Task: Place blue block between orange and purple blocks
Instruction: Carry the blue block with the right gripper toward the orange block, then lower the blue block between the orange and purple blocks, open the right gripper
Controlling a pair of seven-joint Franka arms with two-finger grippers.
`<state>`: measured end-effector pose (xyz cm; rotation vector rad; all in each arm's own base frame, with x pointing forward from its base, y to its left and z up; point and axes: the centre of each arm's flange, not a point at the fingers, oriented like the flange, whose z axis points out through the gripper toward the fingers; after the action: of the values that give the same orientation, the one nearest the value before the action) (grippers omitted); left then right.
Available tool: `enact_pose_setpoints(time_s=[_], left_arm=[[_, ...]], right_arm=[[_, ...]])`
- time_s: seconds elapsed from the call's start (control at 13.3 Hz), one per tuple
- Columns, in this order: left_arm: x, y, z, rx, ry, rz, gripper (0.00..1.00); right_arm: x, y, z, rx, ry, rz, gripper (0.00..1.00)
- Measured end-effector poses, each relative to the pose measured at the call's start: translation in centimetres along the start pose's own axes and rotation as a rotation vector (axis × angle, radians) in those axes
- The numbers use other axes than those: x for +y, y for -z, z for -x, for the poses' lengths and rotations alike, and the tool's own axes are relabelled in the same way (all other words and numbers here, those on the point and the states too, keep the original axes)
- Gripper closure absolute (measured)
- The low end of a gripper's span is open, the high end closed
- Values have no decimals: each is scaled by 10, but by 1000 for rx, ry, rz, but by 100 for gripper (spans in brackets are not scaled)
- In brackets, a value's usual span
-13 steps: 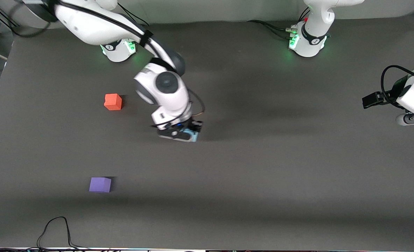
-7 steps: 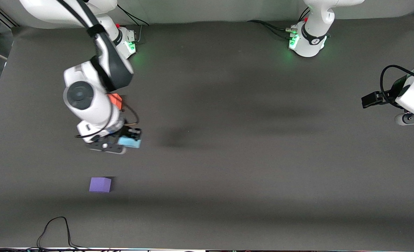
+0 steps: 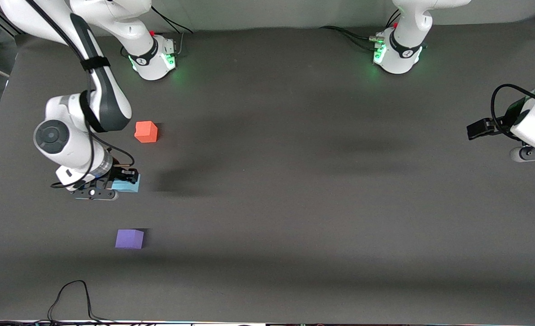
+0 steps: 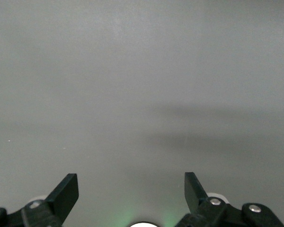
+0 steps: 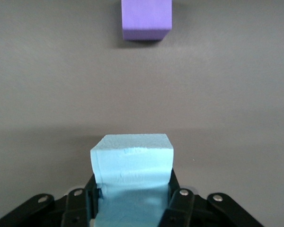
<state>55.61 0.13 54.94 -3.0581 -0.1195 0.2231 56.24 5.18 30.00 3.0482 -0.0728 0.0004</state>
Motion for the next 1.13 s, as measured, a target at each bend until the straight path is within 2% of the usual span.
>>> enact_pose_setpoints(time_s=[0.3,1.06,1.13], left_arm=[[0,0,0,-1,0,0,0],[0,0,0,-4,0,0,0],[0,0,0,-4,0,0,0]], right_arm=[[12,-55,26,-2,41,-3,45],[15,-102,27,15,53,0,45],[15,-101,27,17,53,0,47]])
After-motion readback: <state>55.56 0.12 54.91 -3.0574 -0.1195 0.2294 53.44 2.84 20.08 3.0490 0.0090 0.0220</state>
